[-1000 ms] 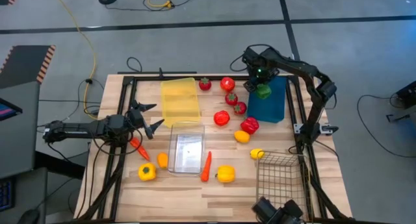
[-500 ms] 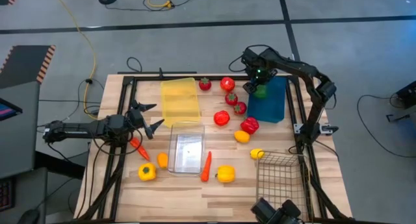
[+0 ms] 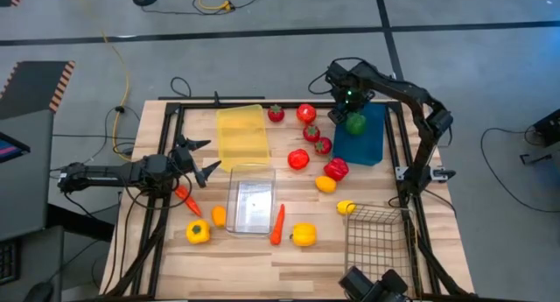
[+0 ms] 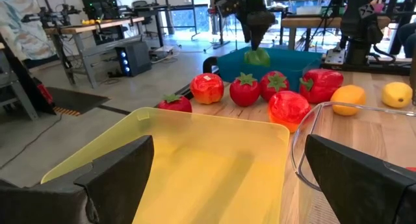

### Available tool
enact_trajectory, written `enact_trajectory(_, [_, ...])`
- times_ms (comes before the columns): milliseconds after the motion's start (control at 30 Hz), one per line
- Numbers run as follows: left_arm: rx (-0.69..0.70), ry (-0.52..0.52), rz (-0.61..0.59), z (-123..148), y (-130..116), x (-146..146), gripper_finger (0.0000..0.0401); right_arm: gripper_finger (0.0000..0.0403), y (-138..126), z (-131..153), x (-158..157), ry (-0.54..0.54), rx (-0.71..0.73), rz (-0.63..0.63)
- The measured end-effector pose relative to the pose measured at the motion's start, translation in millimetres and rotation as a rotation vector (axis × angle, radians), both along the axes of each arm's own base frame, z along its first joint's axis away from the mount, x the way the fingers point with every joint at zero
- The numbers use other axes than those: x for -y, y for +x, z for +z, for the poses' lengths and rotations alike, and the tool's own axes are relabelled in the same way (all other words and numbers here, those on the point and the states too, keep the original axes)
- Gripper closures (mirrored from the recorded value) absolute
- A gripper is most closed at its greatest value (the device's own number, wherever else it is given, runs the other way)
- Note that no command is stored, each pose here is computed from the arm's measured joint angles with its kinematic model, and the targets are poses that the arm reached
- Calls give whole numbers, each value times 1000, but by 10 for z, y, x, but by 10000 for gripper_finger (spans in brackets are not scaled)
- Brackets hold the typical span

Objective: Sort produce into baskets
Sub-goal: Put the right yellow bell pepper into the blue bin

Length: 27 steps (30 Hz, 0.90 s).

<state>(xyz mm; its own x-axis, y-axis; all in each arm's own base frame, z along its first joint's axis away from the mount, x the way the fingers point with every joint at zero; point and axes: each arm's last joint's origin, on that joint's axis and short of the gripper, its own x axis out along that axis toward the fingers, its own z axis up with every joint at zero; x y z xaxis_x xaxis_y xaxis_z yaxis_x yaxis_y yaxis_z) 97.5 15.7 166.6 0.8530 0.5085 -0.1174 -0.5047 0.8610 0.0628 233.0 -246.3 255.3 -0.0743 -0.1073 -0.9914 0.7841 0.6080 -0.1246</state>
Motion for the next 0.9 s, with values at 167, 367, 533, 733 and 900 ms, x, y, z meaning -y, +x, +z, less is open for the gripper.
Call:
enact_trajectory(167, [0,0,0,0,0,0,13,48,167,210,-96,-23,56,53])
enact_trajectory(367, [0,0,0,0,0,0,13,49,473,317,-417,-18,112,178])
enact_trajectory(533, [0,0,-1,0,0,0,13,49,701,311,-805,14,121,208])
enact_trajectory(733, [0,0,-1,0,0,0,13,49,884,305,-1323,66,92,343])
enact_trajectory(900, [0,0,-1,0,0,0,13,49,1045,308,-1718,52,135,436])
